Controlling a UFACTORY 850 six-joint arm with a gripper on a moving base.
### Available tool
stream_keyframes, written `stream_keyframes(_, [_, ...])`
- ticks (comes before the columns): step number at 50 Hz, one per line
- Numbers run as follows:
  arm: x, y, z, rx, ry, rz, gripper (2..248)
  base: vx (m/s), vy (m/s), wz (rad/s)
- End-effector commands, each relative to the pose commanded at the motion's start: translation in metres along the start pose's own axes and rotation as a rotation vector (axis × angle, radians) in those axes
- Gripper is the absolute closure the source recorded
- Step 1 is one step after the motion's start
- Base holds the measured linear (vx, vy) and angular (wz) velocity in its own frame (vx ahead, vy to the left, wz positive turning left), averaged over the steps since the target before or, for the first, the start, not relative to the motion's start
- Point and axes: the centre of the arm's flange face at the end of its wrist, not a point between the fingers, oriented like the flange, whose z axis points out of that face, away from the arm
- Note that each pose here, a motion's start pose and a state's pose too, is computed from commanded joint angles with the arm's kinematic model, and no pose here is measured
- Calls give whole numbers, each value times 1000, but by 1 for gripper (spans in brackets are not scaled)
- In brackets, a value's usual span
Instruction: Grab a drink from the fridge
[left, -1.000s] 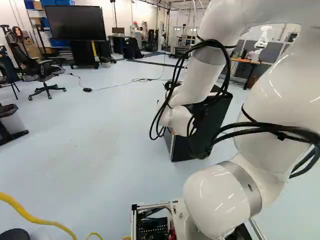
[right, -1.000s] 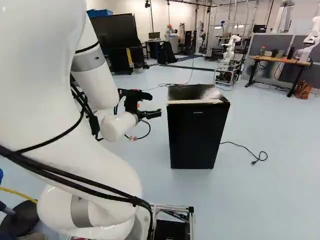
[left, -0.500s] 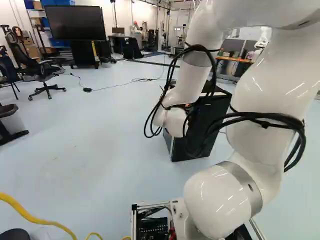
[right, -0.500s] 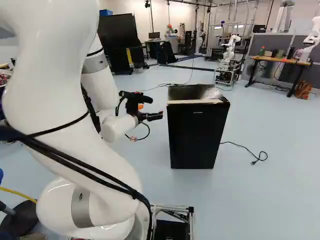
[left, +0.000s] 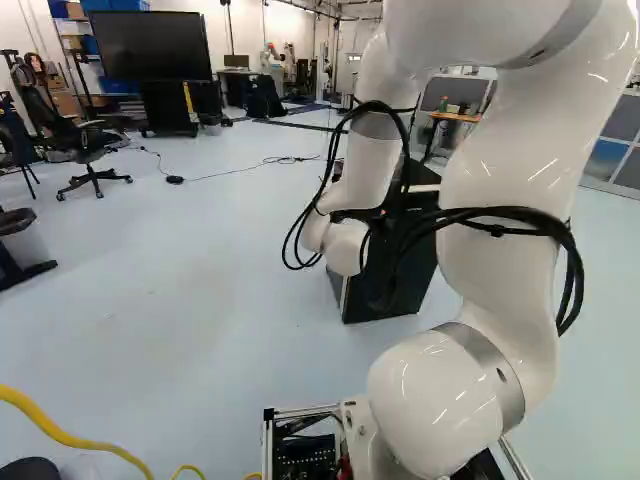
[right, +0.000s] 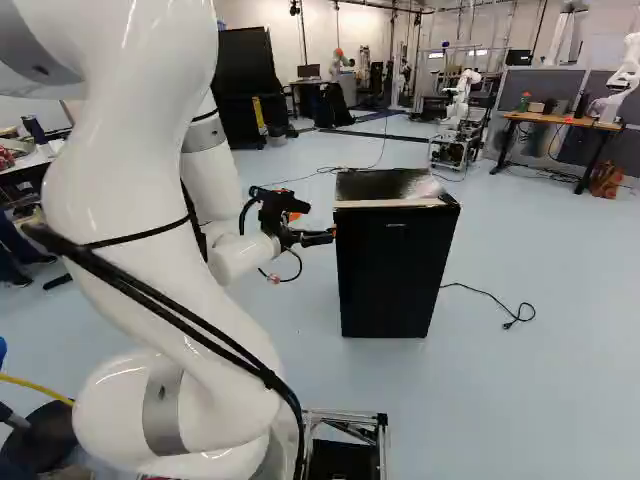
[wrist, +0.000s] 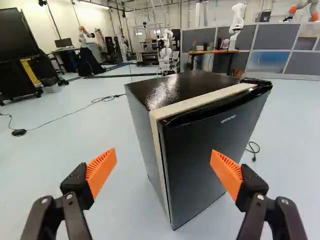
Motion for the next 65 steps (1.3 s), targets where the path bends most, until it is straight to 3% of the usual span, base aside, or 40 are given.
stream_keyframes(28, [-20, -5, 29, -104, 45, -12, 3, 0, 0, 0])
stream_keyframes(46, [-38, -16, 49, -112, 29, -29, 3, 0, 0, 0])
stream_keyframes(65, [-41, -27, 65, -111, 39, -20, 3, 0, 0, 0])
